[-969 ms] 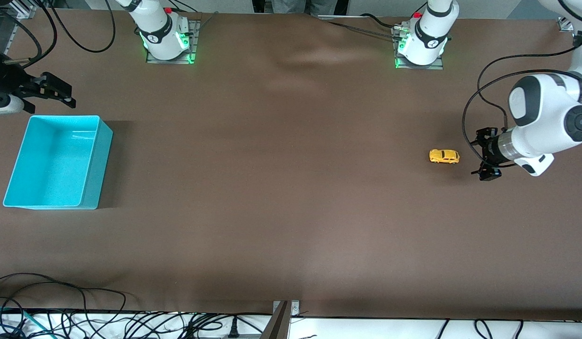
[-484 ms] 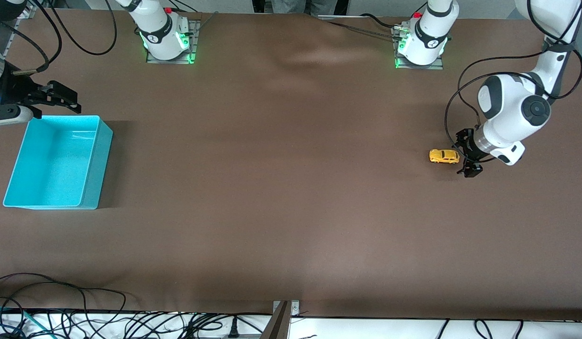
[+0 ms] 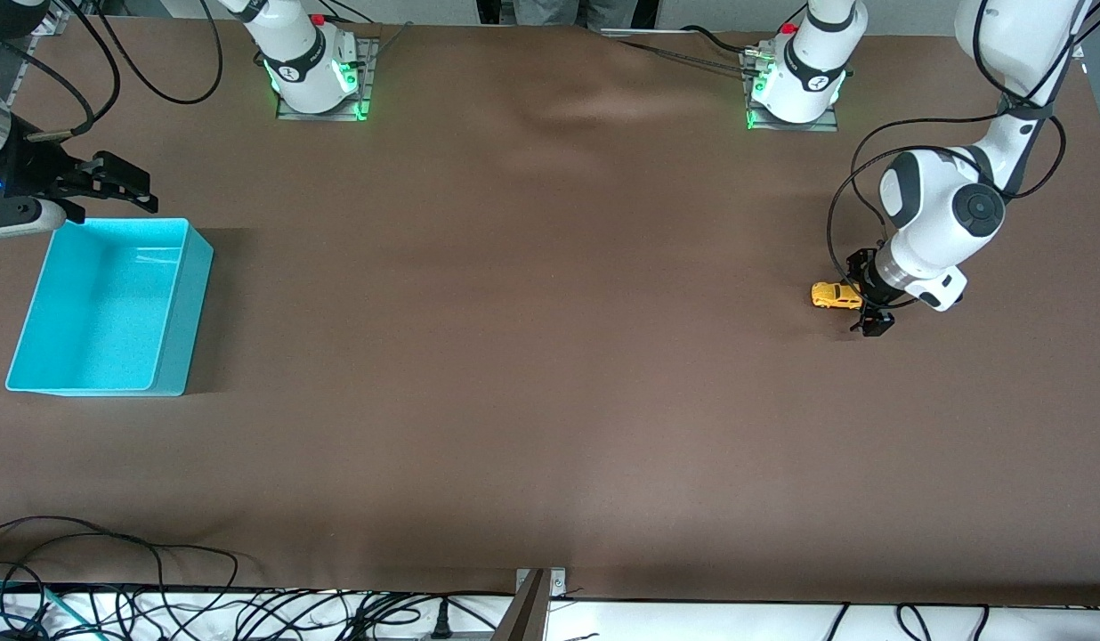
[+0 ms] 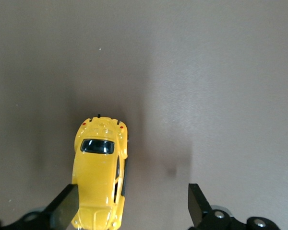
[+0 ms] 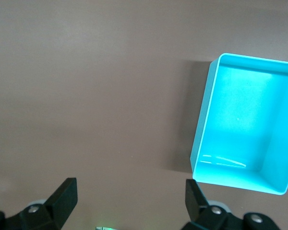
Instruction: Wind up and store yellow beetle car
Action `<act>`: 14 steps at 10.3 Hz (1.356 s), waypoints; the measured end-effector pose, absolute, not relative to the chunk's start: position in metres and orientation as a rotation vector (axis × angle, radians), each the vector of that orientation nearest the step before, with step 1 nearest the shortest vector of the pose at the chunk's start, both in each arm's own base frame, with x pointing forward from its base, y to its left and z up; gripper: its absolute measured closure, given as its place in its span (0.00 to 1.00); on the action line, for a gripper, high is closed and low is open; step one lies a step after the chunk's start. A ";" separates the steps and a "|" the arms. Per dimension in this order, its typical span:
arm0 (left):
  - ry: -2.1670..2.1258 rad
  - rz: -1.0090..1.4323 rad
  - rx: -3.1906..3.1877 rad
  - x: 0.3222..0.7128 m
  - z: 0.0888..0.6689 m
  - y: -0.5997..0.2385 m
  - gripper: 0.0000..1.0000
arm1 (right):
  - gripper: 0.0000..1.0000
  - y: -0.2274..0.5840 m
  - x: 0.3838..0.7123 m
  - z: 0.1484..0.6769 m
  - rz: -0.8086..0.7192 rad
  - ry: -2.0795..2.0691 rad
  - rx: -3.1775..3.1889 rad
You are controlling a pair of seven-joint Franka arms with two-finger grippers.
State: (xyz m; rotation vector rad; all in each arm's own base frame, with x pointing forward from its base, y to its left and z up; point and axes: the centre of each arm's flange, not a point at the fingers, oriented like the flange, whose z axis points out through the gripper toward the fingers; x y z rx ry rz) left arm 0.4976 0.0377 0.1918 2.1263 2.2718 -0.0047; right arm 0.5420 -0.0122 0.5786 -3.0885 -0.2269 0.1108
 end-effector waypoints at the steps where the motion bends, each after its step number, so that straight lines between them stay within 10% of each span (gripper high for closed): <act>1: 2.273 -0.012 2.131 0.497 0.189 0.037 0.02 | 0.00 -0.017 0.541 0.584 0.106 -0.227 -3.088; 14: 2.262 -0.076 2.188 0.488 0.190 0.022 0.01 | 0.00 -0.030 0.533 0.584 0.200 -0.215 -3.069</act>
